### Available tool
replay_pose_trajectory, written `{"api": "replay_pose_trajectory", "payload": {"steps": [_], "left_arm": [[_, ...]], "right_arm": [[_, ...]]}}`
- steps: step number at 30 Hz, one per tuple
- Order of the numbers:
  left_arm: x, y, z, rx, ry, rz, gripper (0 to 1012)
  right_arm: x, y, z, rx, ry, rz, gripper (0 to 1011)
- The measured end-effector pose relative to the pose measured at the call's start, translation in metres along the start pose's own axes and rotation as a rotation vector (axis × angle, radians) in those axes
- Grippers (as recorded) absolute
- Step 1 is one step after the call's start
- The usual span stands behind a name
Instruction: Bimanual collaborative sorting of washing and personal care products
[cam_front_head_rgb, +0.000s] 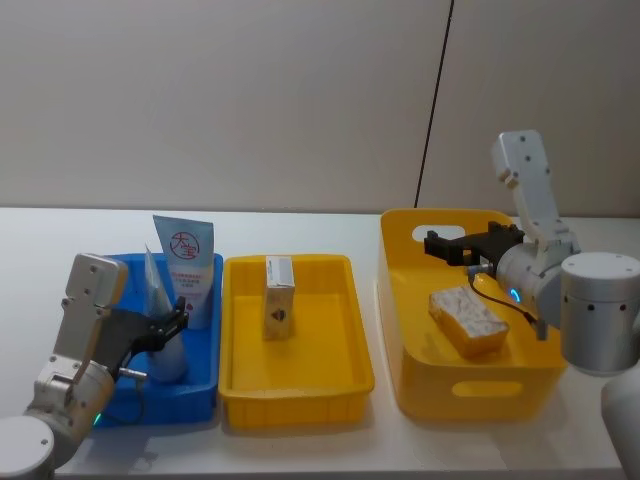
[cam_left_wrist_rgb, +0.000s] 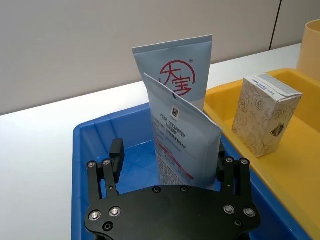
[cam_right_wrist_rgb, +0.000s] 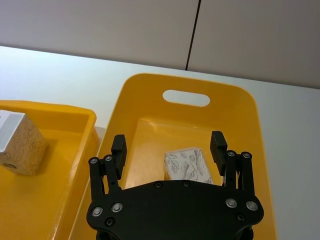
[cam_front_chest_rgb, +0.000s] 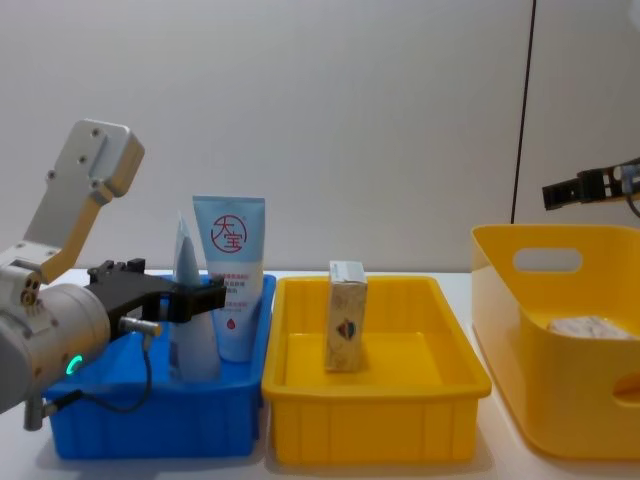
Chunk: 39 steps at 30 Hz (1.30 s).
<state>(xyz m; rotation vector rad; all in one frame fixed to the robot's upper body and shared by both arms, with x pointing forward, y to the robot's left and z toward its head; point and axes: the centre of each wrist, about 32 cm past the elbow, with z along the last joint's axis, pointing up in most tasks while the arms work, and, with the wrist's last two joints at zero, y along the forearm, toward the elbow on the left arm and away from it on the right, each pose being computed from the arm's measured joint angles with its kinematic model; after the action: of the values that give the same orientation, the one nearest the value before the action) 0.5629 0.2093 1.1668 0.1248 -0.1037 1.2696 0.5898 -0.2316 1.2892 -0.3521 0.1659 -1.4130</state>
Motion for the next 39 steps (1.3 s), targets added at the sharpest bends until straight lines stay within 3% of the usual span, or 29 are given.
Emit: {"api": "replay_pose_trajectory", "payload": {"steps": [2,9,21,24,25,39], "left_arm": [[0.0002,-0.0005,-0.0001,0.001,-0.001,0.0,1000],[0.0009,-0.0021,-0.0007,0.004,-0.006,0.001,849],[0.0015,-0.0033,-0.0008,0.005,-0.009,0.003,441],[0.0015,-0.0035,-0.0008,0.005,-0.009,0.003,381],[0.0015,-0.0035,-0.0008,0.006,-0.009,0.003,317],[0.0018,-0.0038,-0.0009,0.006,-0.01,0.003,238]], "right_arm": [[0.0,0.0,0.0,0.0,0.0,0.0,1002],[0.0,0.0,0.0,0.0,0.0,0.0,1002],[0.0,0.0,0.0,0.0,0.0,0.0,1002],[0.0,0.0,0.0,0.0,0.0,0.0,1002],[0.0,0.0,0.0,0.0,0.0,0.0,1002],[0.0,0.0,0.0,0.0,0.0,0.0,1002]]}}
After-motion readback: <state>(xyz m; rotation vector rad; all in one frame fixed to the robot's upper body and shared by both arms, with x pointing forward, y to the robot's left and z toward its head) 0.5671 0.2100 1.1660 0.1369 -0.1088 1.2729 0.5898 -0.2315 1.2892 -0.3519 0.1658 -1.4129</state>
